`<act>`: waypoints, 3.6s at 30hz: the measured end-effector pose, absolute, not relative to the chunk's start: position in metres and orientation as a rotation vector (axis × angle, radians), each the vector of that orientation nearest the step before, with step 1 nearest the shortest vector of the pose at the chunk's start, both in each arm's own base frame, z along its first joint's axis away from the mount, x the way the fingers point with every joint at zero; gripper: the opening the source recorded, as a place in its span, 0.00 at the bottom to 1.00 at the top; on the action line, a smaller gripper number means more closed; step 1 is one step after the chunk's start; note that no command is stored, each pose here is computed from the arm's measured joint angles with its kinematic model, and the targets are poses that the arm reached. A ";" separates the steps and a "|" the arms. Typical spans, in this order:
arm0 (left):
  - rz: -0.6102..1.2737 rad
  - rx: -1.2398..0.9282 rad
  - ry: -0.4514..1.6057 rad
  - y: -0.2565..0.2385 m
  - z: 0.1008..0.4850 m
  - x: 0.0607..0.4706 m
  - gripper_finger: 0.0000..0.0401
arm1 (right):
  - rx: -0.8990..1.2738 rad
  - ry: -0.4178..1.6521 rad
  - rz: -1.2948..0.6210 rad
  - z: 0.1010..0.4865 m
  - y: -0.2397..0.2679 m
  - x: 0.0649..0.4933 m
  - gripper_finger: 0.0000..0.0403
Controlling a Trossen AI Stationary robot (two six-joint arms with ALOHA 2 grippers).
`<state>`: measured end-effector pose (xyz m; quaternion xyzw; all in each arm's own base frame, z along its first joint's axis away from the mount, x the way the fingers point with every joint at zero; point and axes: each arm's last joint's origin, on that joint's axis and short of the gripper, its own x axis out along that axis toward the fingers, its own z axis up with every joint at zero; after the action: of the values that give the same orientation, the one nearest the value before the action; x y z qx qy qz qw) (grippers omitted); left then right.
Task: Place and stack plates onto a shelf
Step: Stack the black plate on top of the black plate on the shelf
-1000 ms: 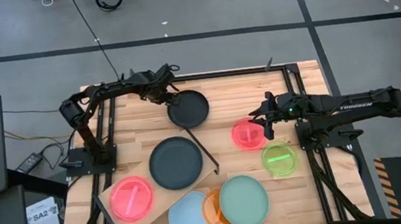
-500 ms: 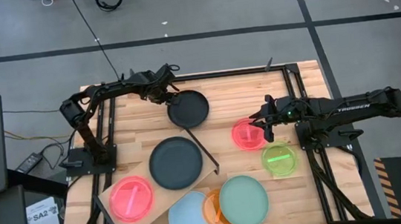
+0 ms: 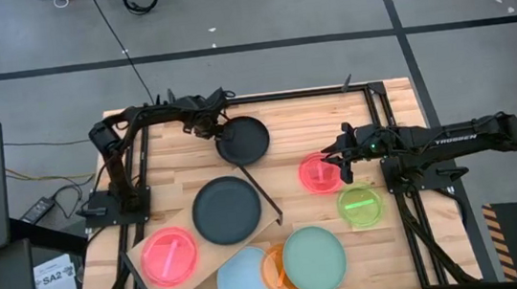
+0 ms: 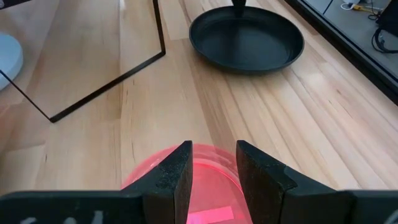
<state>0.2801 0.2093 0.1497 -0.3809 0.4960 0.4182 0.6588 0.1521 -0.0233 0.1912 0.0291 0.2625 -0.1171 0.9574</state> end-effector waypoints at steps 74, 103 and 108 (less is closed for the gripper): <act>0.860 -0.794 0.609 0.203 0.309 0.253 0.04 | 0.069 0.531 -0.240 0.191 -0.023 0.152 0.32; 0.313 -0.738 0.961 0.064 0.363 0.232 0.04 | 0.069 0.523 -0.240 0.192 -0.023 0.153 0.32; 0.257 -0.701 1.016 0.046 0.361 0.234 0.04 | 0.068 0.523 -0.240 0.192 -0.023 0.153 0.32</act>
<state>0.2343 0.0458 0.3612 -0.3277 0.4749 0.1202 0.8079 0.1526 -0.0234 0.1919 0.0333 0.2580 -0.1183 0.9583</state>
